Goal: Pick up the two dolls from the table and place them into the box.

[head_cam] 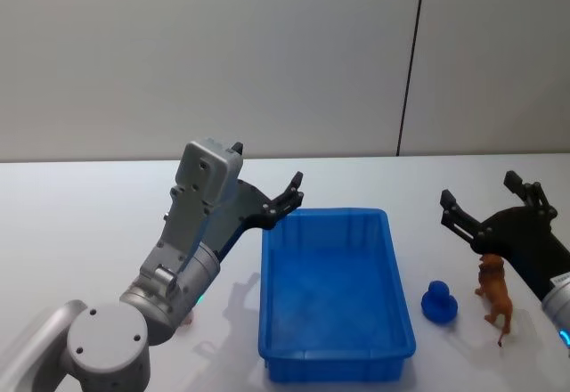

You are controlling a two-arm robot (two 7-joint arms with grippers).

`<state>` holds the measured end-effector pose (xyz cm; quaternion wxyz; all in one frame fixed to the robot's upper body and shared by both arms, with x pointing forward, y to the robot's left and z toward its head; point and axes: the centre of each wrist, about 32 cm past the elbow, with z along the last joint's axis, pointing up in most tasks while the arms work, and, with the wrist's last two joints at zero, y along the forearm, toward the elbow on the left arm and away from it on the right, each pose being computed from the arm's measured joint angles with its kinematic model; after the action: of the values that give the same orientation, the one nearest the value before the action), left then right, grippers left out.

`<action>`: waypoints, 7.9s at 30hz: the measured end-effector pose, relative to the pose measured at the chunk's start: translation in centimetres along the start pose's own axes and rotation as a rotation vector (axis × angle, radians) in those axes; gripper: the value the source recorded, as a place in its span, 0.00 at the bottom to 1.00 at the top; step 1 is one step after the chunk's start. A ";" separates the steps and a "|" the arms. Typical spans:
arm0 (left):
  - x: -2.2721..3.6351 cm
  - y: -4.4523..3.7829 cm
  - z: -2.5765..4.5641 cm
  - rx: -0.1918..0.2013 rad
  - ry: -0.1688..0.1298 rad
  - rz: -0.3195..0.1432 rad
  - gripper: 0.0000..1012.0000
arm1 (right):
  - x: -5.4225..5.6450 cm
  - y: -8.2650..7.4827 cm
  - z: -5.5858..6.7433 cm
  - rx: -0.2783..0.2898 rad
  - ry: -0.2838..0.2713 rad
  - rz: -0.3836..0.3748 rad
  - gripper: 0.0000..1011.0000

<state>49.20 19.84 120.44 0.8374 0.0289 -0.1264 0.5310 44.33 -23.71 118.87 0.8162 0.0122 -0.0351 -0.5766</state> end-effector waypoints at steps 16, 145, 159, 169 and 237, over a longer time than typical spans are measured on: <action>0.00 0.00 0.00 0.000 0.000 0.000 0.99 | 0.0 0.0 0.0 0.000 0.000 0.000 0.99; 0.00 0.00 0.00 0.000 0.000 0.000 0.99 | 0.0 0.2 -6.0 -0.499 -0.023 -0.227 0.29; 0.00 0.00 0.00 0.000 0.000 0.000 0.99 | -0.1 0.4 -4.1 -0.334 -0.079 -0.225 0.29; 0.00 0.00 0.00 0.000 0.000 0.000 0.99 | -0.7 1.0 -2.0 -0.171 -0.116 -0.164 0.29; 0.00 0.00 0.00 0.000 0.000 0.000 0.99 | -7.9 6.2 0.1 -0.424 -0.042 0.157 0.71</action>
<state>49.20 19.84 120.44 0.8374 0.0289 -0.1265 0.5311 47.50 -14.16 119.00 0.8420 -0.1743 0.0688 -0.5060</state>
